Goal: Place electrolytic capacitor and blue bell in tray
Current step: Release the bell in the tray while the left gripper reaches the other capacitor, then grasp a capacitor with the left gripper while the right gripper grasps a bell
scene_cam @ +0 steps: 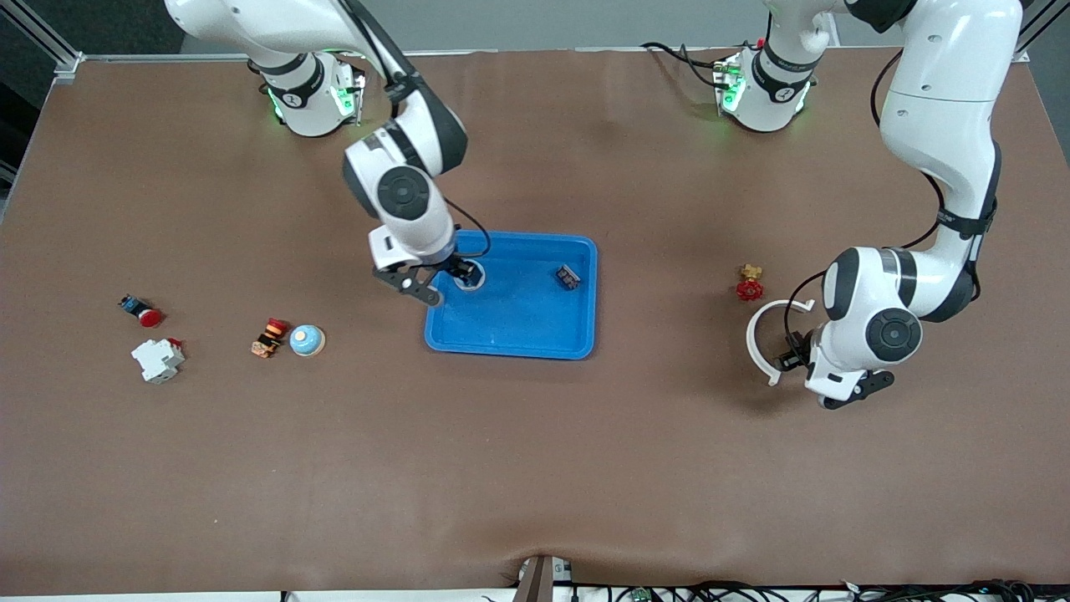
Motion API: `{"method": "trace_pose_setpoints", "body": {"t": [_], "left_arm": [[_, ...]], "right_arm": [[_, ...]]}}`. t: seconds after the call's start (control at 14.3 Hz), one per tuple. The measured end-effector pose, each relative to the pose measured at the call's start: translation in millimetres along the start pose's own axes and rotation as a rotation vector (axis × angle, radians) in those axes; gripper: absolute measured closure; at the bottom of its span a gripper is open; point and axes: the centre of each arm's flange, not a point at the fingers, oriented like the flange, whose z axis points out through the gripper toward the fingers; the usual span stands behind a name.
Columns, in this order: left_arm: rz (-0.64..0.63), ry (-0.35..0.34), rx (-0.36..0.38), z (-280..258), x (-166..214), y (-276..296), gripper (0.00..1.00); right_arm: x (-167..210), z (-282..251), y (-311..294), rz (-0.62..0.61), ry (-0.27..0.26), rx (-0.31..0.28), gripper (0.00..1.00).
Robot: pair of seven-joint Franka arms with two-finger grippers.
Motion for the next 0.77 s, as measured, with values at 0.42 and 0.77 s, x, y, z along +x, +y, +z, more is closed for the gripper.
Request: {"method": "trace_pose_setpoints", "body": {"t": [0.42, 0.77], "left_arm": [[0.003, 0.002, -0.003, -1, -1, 1, 0.7], [0.009, 0.022, -0.014, -24, -2, 6, 0.7]], "right_arm": [[113, 8, 108, -0.238, 0.044, 0.015, 0.0], [134, 51, 161, -0.343, 0.127, 0.048, 0.0]]}}
